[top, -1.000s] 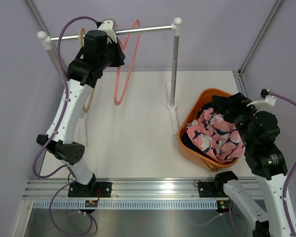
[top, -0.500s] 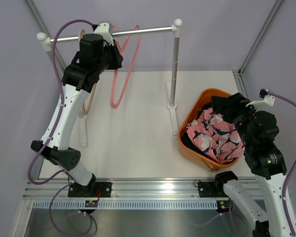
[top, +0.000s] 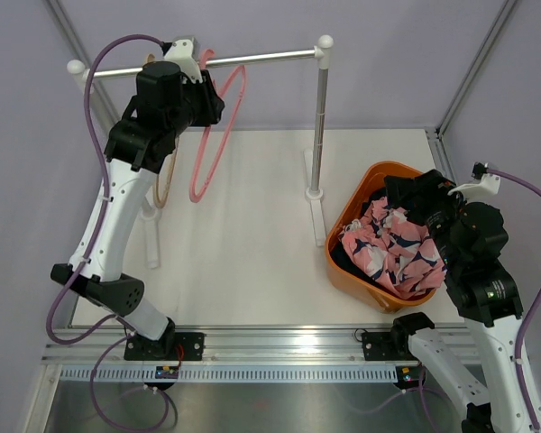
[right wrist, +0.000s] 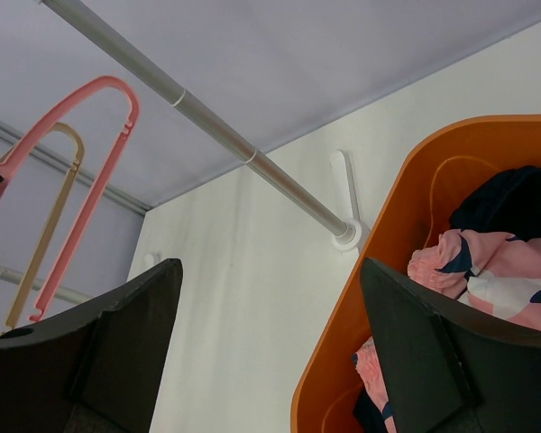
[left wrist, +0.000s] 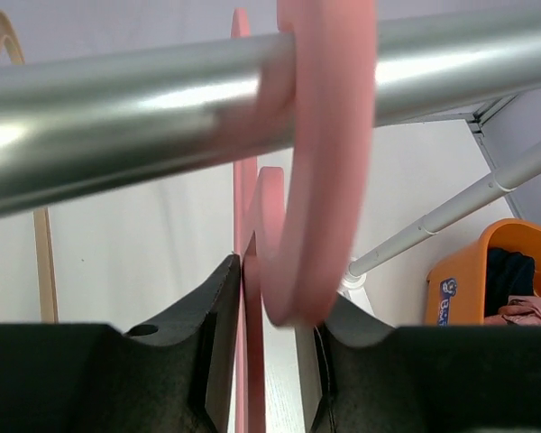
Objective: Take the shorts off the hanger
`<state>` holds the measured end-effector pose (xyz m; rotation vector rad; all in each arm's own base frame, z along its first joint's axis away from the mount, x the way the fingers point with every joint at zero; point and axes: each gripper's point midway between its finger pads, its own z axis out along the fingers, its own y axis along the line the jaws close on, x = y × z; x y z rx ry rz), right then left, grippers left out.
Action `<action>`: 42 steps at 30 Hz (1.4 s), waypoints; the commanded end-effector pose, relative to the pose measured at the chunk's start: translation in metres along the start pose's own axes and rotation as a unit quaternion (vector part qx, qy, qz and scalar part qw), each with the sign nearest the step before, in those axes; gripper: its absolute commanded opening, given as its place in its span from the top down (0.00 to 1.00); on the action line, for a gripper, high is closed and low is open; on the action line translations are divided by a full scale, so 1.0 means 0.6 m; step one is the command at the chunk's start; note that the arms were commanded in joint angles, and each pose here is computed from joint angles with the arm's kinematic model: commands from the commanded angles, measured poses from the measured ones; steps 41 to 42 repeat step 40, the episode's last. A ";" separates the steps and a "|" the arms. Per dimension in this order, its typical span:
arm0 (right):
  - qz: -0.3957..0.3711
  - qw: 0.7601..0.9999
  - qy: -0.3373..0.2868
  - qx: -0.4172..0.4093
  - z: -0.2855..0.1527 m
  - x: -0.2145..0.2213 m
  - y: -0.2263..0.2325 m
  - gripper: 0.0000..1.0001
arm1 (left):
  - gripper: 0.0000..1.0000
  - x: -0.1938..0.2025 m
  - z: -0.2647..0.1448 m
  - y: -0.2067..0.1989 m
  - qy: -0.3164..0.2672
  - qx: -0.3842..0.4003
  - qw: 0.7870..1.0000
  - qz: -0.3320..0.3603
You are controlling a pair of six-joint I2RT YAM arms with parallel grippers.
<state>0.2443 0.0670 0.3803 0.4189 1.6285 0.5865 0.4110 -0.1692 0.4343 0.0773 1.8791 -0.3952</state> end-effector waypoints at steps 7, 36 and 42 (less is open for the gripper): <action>-0.012 1.000 0.005 -0.008 0.002 0.003 0.002 0.10 | 0.60 -0.067 -0.104 -0.022 -0.068 0.036 0.997 0.004; -0.040 0.998 0.023 -0.046 -0.011 0.049 -0.007 0.00 | 0.36 0.230 -0.310 -0.001 -0.014 0.101 0.988 0.119; -0.043 0.997 0.024 -0.061 -0.011 0.054 -0.002 0.00 | 0.36 0.253 -0.310 0.001 -0.015 0.111 0.987 0.117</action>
